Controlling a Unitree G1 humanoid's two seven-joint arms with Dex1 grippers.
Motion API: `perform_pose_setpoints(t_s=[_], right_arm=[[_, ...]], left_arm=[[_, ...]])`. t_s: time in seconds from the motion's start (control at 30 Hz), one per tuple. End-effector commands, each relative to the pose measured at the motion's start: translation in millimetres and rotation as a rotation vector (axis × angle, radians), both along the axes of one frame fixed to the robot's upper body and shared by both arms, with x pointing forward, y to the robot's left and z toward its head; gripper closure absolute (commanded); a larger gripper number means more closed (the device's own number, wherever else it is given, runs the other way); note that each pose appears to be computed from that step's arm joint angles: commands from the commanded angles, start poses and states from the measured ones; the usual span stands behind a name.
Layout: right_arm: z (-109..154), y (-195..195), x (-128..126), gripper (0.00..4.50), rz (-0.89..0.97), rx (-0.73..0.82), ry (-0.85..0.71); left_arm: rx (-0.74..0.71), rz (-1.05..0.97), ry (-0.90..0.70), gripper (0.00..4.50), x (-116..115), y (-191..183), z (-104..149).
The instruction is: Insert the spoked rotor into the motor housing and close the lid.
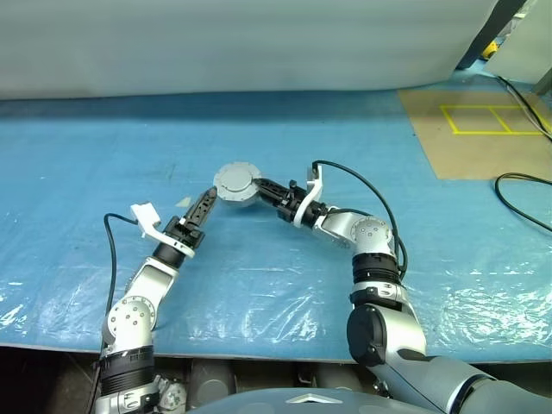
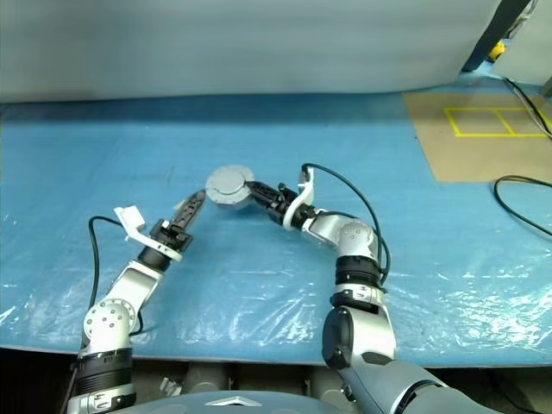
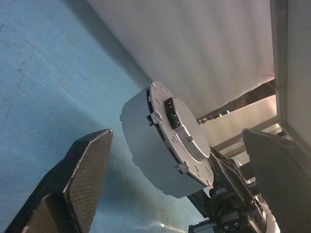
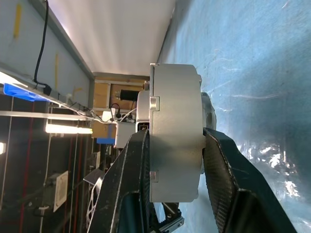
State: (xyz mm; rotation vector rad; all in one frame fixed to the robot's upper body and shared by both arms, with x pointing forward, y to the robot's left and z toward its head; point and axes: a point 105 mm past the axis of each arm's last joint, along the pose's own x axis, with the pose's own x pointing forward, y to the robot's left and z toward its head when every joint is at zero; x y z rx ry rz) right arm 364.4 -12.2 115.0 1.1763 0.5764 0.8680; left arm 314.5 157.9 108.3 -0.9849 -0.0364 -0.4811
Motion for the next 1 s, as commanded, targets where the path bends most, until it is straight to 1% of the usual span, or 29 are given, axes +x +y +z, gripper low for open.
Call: perform_pose_setpoints(t_s=[0.03,0.13,0.23,0.43,0.53,0.63,0.67,0.83,1.0], right_arm=[[39.4,23.9,-9.0,3.34,0.083,0.157,-0.102],[38.4,26.4,-11.5,3.34,0.097,0.159,-0.101],[41.7,29.2,-15.8,3.34,0.122,0.179,-0.108],[37.4,34.1,-20.6,3.34,0.149,0.156,-0.106],[37.5,36.1,-22.9,3.34,0.161,0.163,-0.107],[38.0,38.0,-24.9,3.34,0.174,0.164,-0.109],[37.7,38.3,-25.1,3.34,0.176,0.161,-0.111],[37.7,39.1,-24.7,3.34,0.176,0.162,-0.114],[38.0,41.4,-25.4,3.34,0.179,0.161,-0.118]], left_arm=[[-0.062,0.002,0.002,0.01,3.9,-1.7,6.1],[-0.077,-0.049,-0.002,0.01,4.1,-11.1,10.2],[-0.074,-0.044,0.018,0.01,7.2,-12.2,7.0],[-0.161,-0.050,-0.008,0.01,12.7,-14.4,18.1],[-0.208,-0.028,0.017,0.56,17.3,-11.3,14.5],[-0.218,-0.047,0.031,1.55,18.1,-13.6,12.5],[-0.218,-0.055,0.037,1.81,17.9,-14.7,11.8],[-0.210,-0.096,0.035,1.86,14.2,-18.0,11.0],[-0.213,-0.083,0.058,1.86,16.1,-16.9,9.3]])
